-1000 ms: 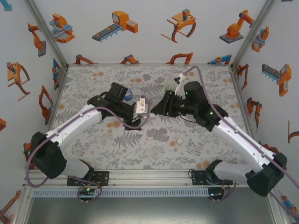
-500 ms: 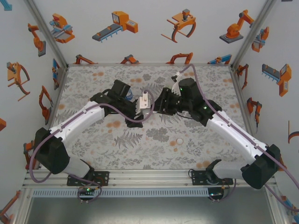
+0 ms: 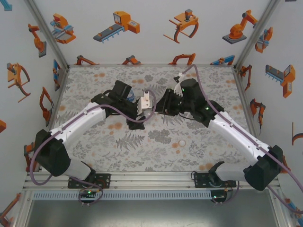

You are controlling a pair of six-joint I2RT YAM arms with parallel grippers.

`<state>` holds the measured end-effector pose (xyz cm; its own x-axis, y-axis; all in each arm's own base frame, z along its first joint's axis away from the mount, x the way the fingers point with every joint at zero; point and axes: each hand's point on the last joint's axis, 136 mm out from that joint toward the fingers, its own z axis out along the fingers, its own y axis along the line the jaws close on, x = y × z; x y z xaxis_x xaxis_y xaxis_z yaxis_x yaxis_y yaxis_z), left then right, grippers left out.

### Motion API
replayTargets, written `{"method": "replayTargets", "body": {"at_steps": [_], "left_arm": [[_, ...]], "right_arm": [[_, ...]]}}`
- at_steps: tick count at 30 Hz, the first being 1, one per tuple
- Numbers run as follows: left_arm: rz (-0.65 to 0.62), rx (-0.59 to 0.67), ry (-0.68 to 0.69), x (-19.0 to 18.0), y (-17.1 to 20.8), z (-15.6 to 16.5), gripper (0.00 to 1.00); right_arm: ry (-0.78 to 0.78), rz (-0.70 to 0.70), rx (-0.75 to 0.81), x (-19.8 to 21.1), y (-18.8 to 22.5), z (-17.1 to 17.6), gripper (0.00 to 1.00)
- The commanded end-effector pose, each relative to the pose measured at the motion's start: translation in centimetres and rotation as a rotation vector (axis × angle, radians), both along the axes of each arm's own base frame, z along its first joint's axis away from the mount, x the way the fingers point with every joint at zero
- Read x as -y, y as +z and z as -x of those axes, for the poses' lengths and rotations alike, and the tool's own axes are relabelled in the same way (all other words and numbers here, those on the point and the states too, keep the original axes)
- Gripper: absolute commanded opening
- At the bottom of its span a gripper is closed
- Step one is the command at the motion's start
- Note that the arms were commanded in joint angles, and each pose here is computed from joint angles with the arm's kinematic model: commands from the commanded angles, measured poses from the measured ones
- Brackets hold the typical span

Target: Screw on the bottle caps

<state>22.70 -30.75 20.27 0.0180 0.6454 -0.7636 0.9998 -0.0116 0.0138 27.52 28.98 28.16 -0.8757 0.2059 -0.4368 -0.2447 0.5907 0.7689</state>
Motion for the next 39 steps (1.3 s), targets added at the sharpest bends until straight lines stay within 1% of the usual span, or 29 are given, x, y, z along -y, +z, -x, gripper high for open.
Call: {"method": "replayTargets", "body": {"at_steps": [1, 2, 3, 9, 14, 17, 19, 23, 25, 28, 31, 36, 39], "left_arm": [[0.062, 0.052, 0.003, 0.3, 1.9, -0.2, 0.86], [0.065, 0.06, 0.014, 0.2, 2.0, -0.4, 1.0], [0.067, 0.066, 0.022, 0.1, 2.1, -0.5, 0.97], [0.081, 0.094, 0.087, -0.4, 2.8, -1.7, 0.97], [0.124, 0.081, 0.243, -1.3, 4.4, -4.1, 0.97], [0.141, 0.041, 0.362, -2.2, 5.4, -5.8, 0.97], [0.162, 0.001, 0.415, -2.7, 6.1, -6.7, 0.97], [0.217, -0.065, 0.468, -3.7, 7.1, -8.0, 0.97], [0.218, -0.083, 0.498, -4.2, 7.1, -8.6, 0.97], [0.216, -0.074, 0.542, -5.0, 7.2, -9.5, 0.97], [0.241, -0.057, 0.572, -5.6, 7.5, -10.1, 0.97], [0.267, -0.025, 0.587, -5.9, 7.9, -10.3, 0.97], [0.262, -0.02, 0.629, -6.2, 7.7, -10.9, 0.97]], "right_arm": [[0.003, 0.042, 0.039, 0.2, 0.5, -0.9, 0.19], [0.002, 0.065, 0.052, 0.5, 0.6, -1.2, 0.19], [0.0, 0.089, 0.062, 0.7, 0.5, -1.5, 0.19], [-0.01, 0.294, 0.124, 2.2, -0.6, -4.7, 0.18], [0.021, 0.519, 0.169, 2.7, -1.6, -8.3, 0.19], [0.038, 0.611, 0.187, 2.7, -2.2, -10.5, 0.21], [0.043, 0.642, 0.195, 2.7, -2.5, -12.1, 0.23], [0.04, 0.705, 0.223, 2.9, -3.2, -15.5, 0.23], [0.021, 0.741, 0.228, 3.1, -3.7, -17.0, 0.23], [-0.002, 0.765, 0.239, 3.0, -4.3, -19.1, 0.24], [-0.017, 0.785, 0.24, 2.7, -5.1, -20.6, 0.26], [-0.036, 0.809, 0.234, 2.3, -6.7, -22.2, 0.26], [-0.034, 0.818, 0.228, 2.2, -7.7, -22.6, 0.28]]}}
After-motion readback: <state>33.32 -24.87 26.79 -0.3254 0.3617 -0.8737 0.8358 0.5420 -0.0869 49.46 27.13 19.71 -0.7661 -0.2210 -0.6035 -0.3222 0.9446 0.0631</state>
